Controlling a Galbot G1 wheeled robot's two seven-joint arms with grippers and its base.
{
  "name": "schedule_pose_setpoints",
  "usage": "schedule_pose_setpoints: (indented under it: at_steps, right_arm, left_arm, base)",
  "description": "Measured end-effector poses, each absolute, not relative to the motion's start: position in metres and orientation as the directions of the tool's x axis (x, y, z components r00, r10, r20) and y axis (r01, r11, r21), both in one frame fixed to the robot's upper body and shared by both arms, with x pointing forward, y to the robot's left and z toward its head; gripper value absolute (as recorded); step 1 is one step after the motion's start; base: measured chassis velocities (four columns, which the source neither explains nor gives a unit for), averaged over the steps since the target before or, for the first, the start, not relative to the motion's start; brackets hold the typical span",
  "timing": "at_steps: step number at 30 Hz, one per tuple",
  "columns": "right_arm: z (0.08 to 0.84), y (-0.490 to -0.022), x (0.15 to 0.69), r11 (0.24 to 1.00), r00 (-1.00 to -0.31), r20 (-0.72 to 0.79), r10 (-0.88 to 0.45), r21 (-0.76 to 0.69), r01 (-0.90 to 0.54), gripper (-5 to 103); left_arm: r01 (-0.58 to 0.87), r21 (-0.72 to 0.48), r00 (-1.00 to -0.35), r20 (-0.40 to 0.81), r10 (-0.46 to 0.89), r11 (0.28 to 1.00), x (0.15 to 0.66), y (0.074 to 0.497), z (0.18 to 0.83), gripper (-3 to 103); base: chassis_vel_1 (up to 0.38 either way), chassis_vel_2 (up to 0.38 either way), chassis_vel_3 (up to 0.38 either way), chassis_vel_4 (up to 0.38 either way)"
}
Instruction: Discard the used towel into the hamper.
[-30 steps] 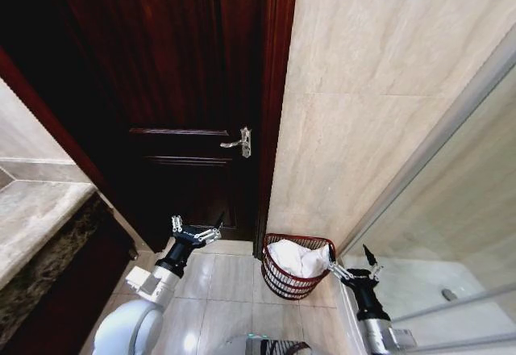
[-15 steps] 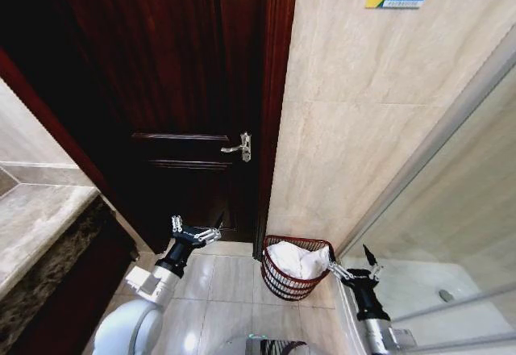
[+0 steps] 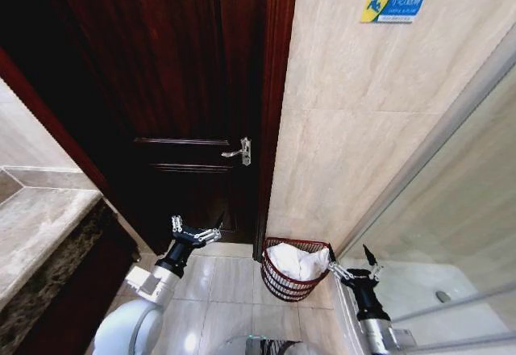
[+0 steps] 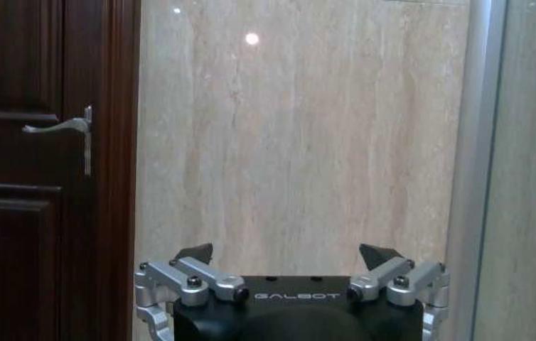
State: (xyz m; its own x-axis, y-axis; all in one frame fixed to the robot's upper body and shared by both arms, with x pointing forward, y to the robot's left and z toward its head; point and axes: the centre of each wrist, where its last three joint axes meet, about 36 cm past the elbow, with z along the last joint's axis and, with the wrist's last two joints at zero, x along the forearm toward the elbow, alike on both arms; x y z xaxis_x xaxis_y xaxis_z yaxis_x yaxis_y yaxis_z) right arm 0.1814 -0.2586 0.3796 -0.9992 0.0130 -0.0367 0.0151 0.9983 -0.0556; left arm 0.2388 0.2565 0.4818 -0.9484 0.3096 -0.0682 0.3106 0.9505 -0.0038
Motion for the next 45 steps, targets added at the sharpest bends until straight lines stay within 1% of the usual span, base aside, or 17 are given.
schedule_pose_setpoints:
  at_steps: [45]
  right_arm:
    - [0.3796, -0.2586, 0.1814, 0.998, -0.999, -0.037, 0.013, -0.056, 0.015, 100]
  left_arm:
    - [0.311, -0.004, -0.948, -0.068, 0.310, 0.951, 0.2388, 0.2565, 0.4818, 100]
  base:
    - [0.000, 0.000, 0.000, 0.000]
